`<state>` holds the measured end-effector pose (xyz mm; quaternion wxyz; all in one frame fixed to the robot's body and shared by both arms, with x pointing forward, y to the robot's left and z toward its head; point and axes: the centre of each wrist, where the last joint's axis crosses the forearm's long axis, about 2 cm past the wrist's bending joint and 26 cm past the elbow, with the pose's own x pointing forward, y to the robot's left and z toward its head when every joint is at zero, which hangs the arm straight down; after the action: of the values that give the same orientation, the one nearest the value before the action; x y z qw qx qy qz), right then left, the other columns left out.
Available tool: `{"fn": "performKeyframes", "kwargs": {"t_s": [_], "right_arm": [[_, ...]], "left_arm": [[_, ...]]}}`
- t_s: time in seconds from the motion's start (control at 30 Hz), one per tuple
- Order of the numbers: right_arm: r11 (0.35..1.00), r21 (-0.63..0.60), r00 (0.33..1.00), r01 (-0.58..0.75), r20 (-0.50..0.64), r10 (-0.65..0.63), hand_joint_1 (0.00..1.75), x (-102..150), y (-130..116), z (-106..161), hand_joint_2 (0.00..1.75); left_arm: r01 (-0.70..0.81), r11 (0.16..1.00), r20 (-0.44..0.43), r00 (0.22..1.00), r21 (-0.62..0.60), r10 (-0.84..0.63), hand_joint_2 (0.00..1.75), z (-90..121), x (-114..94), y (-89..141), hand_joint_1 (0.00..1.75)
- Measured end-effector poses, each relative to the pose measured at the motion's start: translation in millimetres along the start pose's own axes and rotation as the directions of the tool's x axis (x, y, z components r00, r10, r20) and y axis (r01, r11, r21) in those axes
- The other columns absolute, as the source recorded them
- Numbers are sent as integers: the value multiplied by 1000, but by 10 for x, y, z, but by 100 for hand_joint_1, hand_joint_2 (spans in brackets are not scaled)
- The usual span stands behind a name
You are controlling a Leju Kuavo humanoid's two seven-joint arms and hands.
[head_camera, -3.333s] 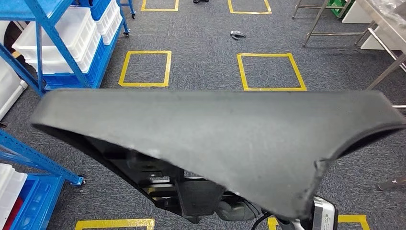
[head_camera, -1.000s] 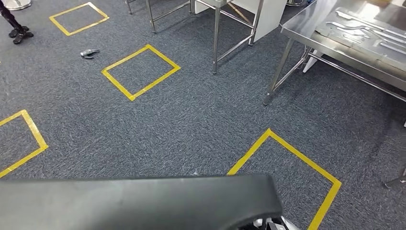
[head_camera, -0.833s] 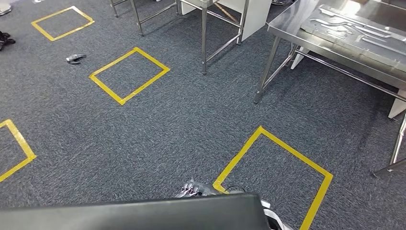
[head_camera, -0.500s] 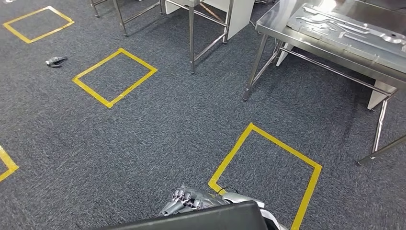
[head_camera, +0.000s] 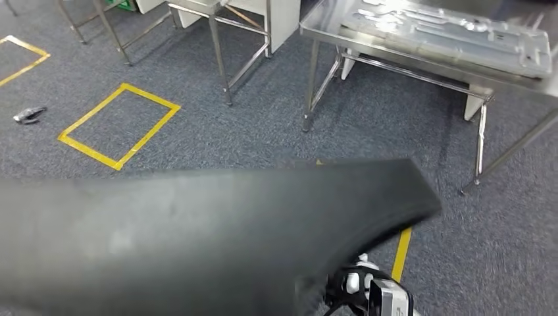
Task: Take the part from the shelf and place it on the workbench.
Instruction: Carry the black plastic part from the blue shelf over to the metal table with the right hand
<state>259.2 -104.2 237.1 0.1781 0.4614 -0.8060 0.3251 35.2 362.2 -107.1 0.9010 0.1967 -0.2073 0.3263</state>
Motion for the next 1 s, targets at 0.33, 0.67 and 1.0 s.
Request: {"fn": "performKeyframes", "kwargs": {"t_s": [0.33,0.67,1.0], "right_arm": [[996,-90,998,-27,-52,23,175,-22,-130,175,175],[989,-148,995,-26,-100,11,175,-20,-221,385,175],[984,-174,992,-27,-129,5,175,-7,-194,609,175]], "left_arm": [[25,1000,-4,1000,-10,-25,175,-14,22,28,0],[31,999,-1,1000,-17,-31,175,-17,28,32,0],[32,999,5,999,-31,-32,175,9,-7,-30,0]]}}
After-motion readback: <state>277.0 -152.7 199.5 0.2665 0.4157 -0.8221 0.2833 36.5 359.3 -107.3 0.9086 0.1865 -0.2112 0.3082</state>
